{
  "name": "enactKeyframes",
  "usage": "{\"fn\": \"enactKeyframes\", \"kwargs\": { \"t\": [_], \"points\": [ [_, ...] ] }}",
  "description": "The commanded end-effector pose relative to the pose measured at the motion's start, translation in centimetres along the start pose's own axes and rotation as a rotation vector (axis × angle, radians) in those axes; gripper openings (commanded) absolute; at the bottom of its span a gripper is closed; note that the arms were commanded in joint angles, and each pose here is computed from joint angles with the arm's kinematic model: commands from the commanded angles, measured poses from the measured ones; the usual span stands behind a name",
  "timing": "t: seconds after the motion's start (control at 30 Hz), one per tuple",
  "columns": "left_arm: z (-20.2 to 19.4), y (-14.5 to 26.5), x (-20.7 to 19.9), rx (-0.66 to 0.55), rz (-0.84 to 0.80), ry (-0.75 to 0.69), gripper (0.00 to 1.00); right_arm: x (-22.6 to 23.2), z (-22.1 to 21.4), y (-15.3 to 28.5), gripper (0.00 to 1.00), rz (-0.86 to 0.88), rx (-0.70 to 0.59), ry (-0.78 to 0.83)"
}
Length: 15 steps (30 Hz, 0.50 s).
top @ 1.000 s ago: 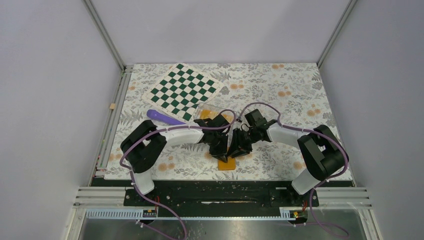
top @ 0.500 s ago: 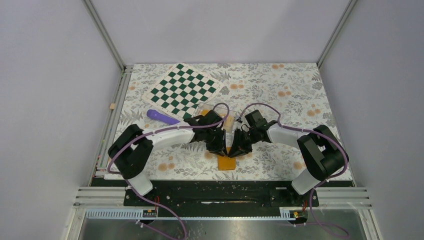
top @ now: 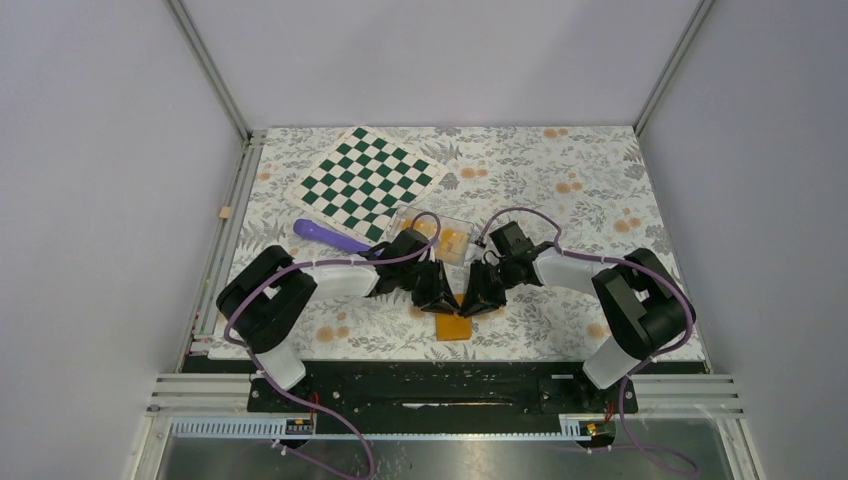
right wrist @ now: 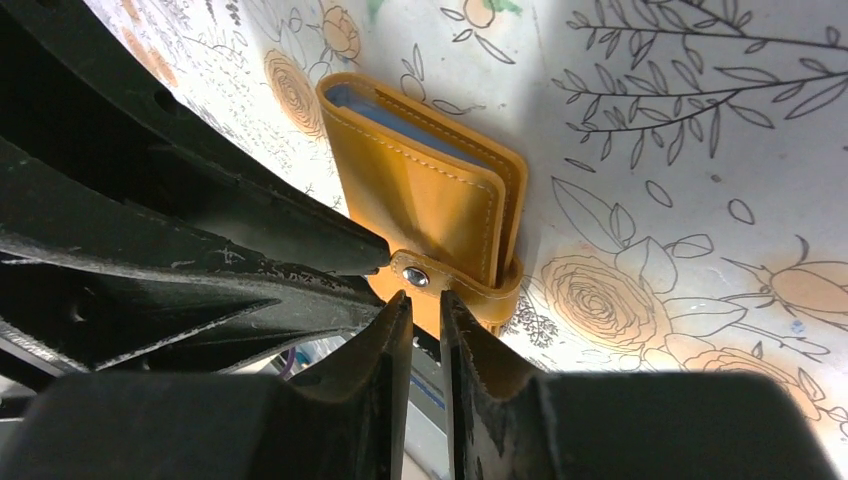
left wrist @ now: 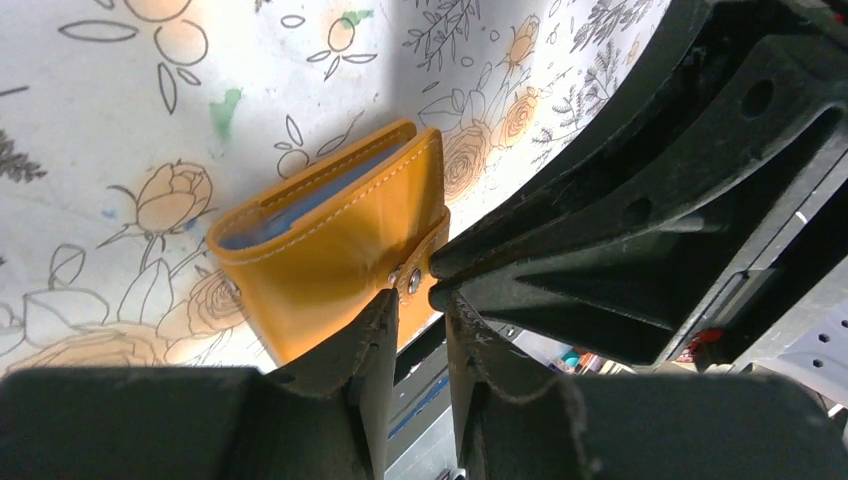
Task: Put the credit cards into the card holder
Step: Close the card holder at the center of the board.
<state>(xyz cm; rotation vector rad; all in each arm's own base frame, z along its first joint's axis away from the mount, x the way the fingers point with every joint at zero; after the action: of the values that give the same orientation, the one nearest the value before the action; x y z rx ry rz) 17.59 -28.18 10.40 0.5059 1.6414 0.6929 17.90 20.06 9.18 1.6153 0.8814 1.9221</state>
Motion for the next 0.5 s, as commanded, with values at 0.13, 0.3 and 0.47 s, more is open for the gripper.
{"fn": "enactKeyframes", "kwargs": {
  "t": [0.13, 0.3, 0.47],
  "points": [
    [0.3, -1.0, -0.5, 0.018, -0.061, -0.002, 0.17, -0.7, -0.2, -0.6, 0.22, -0.025, 0.011, 0.004],
    [0.1, -0.9, 0.3, 0.015, 0.052, -0.02, 0.16, -0.6, -0.1, -0.6, 0.18, -0.025, 0.01, 0.001],
    [0.2, -0.2, -0.1, -0.018, 0.183, -0.071, 0.27, -0.4, 0.1, -0.5, 0.18, -0.015, 0.004, 0.006]
  ]
}}
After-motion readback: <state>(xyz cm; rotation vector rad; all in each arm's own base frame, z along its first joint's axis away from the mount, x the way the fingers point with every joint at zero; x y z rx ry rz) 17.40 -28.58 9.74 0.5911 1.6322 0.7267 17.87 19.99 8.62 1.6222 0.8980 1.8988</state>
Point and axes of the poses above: each gripper's point midway between its finger pads, its own y axis back along the fingers, its own x axis along the line the jaws close on, z = x × y, the point moved 8 cm from there along y, back along the fingers, and after that the axes turned 10 degrees about y, right-handed, at the moved point
